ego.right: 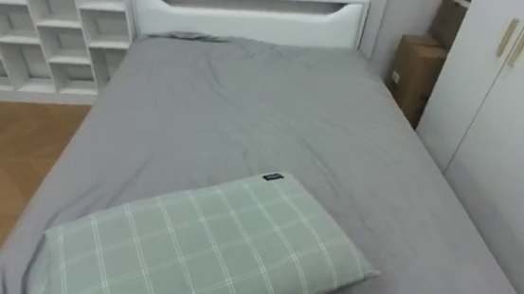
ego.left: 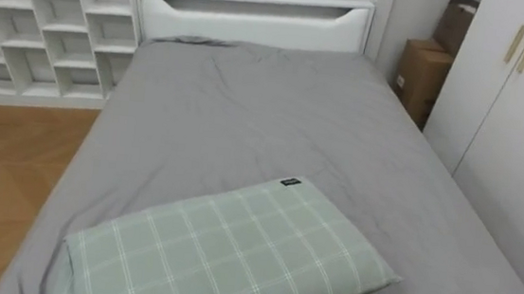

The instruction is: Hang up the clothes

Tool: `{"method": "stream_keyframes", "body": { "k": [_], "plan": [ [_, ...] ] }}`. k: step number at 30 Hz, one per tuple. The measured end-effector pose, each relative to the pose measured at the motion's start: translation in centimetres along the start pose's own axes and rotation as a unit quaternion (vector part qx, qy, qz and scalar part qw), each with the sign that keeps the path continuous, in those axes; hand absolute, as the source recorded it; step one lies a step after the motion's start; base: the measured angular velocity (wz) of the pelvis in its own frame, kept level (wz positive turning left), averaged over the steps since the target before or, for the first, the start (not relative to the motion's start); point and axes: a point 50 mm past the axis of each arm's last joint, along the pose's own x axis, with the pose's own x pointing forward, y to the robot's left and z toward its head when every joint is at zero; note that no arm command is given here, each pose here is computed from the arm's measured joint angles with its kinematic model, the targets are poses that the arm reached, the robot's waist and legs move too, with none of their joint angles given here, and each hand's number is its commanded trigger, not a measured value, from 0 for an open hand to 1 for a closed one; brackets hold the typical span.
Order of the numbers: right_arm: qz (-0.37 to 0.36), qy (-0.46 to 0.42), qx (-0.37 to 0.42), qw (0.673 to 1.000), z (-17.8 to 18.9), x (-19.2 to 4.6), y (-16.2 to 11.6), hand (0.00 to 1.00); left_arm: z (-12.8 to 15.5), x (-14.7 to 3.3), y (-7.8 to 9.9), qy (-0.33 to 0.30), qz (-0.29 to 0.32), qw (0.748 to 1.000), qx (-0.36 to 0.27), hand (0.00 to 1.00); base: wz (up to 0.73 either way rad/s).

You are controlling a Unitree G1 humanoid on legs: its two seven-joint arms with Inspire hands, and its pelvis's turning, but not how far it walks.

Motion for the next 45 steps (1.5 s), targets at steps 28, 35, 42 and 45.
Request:
{"method": "stream_keyframes", "body": {
  "k": [28, 35, 42, 45],
  "plan": [
    [0.049, -0.010, -0.005, 0.999, -0.1, 0.0, 0.8, 0.00, 3.3, 0.0, 0.1, -0.061, 0.013, 0.994, 0.086, 0.00, 0.03],
    [0.057, -0.009, -0.004, 0.998, -0.1, 0.0, 0.9, 0.00, 2.2, 0.0, -0.1, -0.029, -0.001, 0.996, 0.087, 0.00, 0.00],
    [0.062, -0.011, -0.003, 0.998, -0.1, 0.0, 1.0, 0.00, 3.2, 0.0, -0.2, -0.042, -0.010, 0.995, 0.092, 0.00, 0.00],
    [0.062, -0.015, -0.004, 0.998, -0.1, 0.0, 1.0, 0.00, 3.8, 0.0, -0.2, -0.053, -0.009, 0.994, 0.092, 0.00, 0.00]
  ]
}}
